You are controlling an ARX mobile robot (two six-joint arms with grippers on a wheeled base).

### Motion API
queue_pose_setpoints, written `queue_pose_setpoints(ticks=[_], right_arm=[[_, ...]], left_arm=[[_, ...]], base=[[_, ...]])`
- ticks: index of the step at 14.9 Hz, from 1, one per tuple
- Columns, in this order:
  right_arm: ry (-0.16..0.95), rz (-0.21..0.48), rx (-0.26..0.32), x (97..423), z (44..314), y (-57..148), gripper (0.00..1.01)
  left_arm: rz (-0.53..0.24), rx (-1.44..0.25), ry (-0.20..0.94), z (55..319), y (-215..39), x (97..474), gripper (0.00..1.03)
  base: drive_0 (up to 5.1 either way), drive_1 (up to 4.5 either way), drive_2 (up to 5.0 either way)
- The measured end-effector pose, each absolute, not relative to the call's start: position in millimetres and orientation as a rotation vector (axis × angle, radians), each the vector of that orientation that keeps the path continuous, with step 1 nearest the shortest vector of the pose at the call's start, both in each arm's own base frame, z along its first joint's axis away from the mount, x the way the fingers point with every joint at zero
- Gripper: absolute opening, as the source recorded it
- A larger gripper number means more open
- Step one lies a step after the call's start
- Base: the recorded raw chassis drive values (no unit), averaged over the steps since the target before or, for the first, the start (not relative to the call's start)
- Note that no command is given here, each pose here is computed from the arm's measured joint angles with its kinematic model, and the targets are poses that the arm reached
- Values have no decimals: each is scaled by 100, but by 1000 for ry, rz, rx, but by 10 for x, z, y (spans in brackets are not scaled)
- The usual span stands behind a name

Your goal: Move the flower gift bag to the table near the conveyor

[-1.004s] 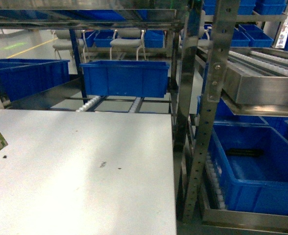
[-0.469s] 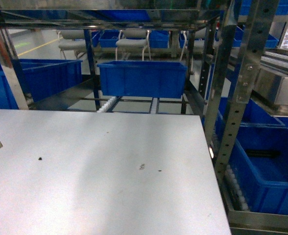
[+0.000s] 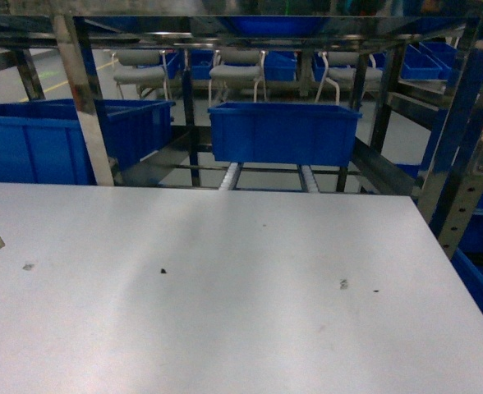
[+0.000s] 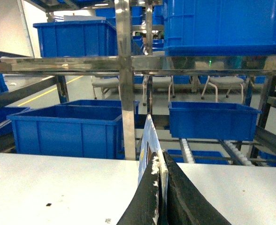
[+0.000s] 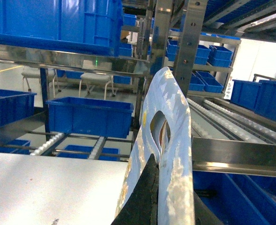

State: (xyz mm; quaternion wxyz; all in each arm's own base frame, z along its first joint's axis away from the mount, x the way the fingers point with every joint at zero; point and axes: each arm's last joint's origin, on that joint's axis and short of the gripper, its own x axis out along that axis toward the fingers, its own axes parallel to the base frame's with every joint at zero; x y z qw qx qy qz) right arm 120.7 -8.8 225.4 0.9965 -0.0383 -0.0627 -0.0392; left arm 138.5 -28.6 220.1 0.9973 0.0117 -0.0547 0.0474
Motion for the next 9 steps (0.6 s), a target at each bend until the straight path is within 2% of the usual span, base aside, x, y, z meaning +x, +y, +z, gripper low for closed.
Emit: queue_pose_setpoints(ticks=[9], right_arm=[[-126,-79,-77,1207,2254,-88,2]], left_arm=[[95,23,-111,2203,-286,1385,2]], base=[[-505,241,241]])
